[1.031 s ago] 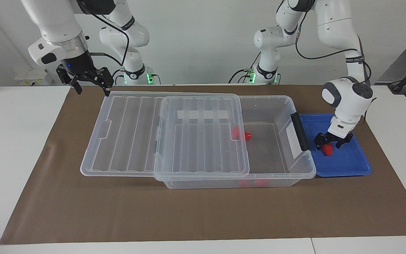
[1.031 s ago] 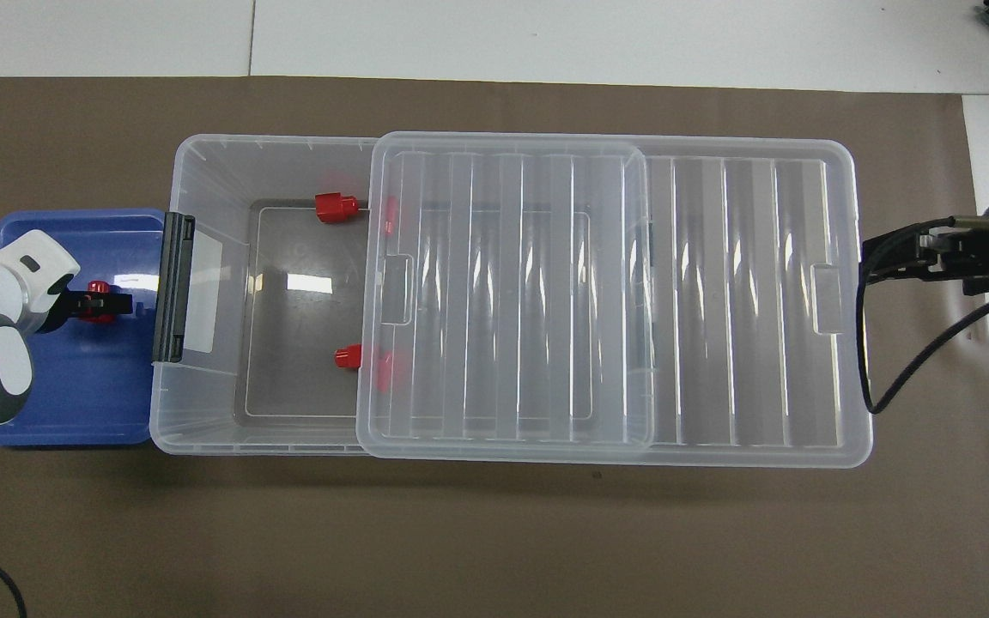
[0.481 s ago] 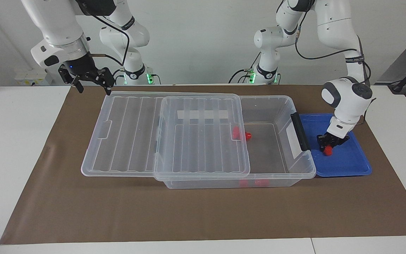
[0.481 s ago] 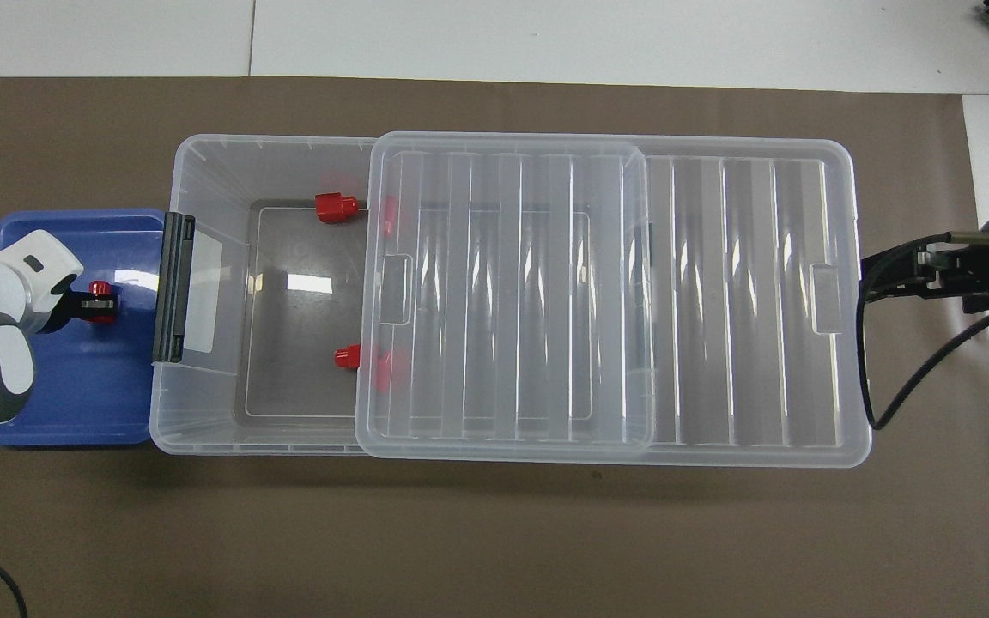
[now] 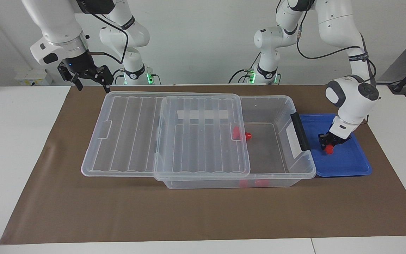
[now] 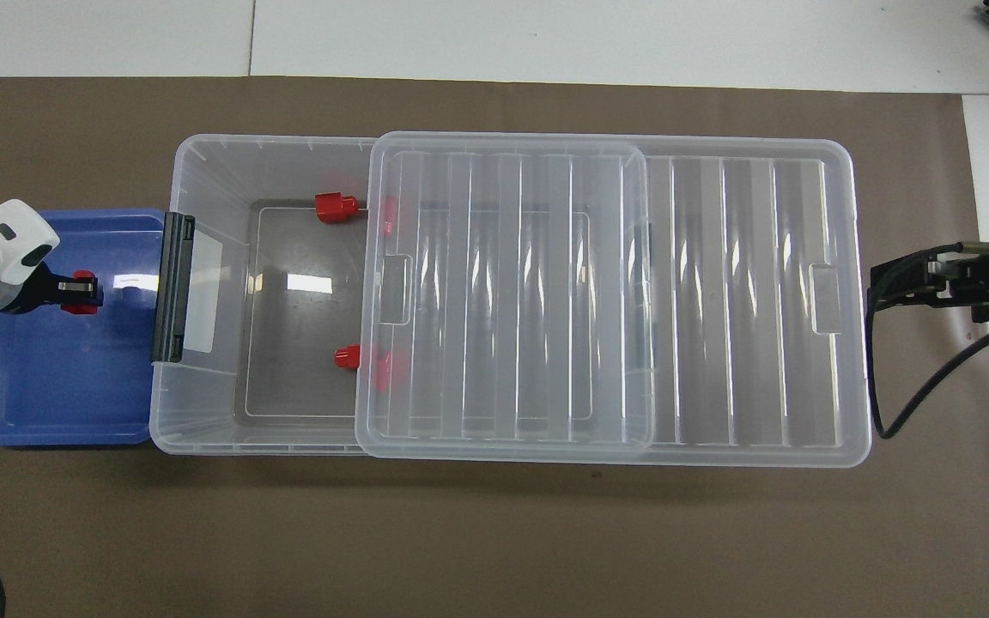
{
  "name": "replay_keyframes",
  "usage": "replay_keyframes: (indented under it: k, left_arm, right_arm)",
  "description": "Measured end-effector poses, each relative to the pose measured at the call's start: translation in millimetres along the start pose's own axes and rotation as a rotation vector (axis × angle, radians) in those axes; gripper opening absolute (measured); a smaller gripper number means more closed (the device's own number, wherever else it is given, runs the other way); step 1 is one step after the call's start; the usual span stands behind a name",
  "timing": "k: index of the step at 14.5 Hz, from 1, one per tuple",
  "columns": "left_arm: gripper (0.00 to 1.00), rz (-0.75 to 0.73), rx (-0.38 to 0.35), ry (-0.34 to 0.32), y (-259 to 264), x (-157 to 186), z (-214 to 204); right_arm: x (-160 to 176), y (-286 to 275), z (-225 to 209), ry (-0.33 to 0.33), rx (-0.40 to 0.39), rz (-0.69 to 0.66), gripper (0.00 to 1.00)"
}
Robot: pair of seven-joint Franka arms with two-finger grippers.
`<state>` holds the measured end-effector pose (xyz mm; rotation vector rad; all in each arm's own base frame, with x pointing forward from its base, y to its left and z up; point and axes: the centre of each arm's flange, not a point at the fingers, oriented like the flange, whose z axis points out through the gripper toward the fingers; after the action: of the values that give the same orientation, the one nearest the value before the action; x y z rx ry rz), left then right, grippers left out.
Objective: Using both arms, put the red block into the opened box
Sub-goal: 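Carry the red block over the open box with the left gripper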
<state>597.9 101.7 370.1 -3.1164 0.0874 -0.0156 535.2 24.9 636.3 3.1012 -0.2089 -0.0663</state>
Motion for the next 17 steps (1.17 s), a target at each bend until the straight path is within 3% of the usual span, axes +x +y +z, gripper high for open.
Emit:
replay_keyframes:
  k: [4, 7, 13, 17]
  left_arm:
    - [0.34, 0.005, -0.016, -0.052, 15.6, 17.9, -101.3]
    - [0.34, -0.087, -0.041, -0.048, 57.4, 21.4, -139.5]
    - [0.34, -0.287, -0.041, -0.030, 221.7, 20.8, -150.8]
    - [0.34, -0.298, -0.065, 0.037, 272.0, 18.4, -143.3]
  right_arm:
    - [0.0, 0.0, 0.0, 0.000, 0.000, 0.000, 1.00]
    - [0.0, 0.0, 0.1, 0.000, 0.000, 0.000, 1.00]
    - [0.0, 0.0, 0.1, 0.000, 0.000, 0.000, 1.00]
    - [0.0, 0.0, 0.1, 0.000, 0.000, 0.000, 1.00]
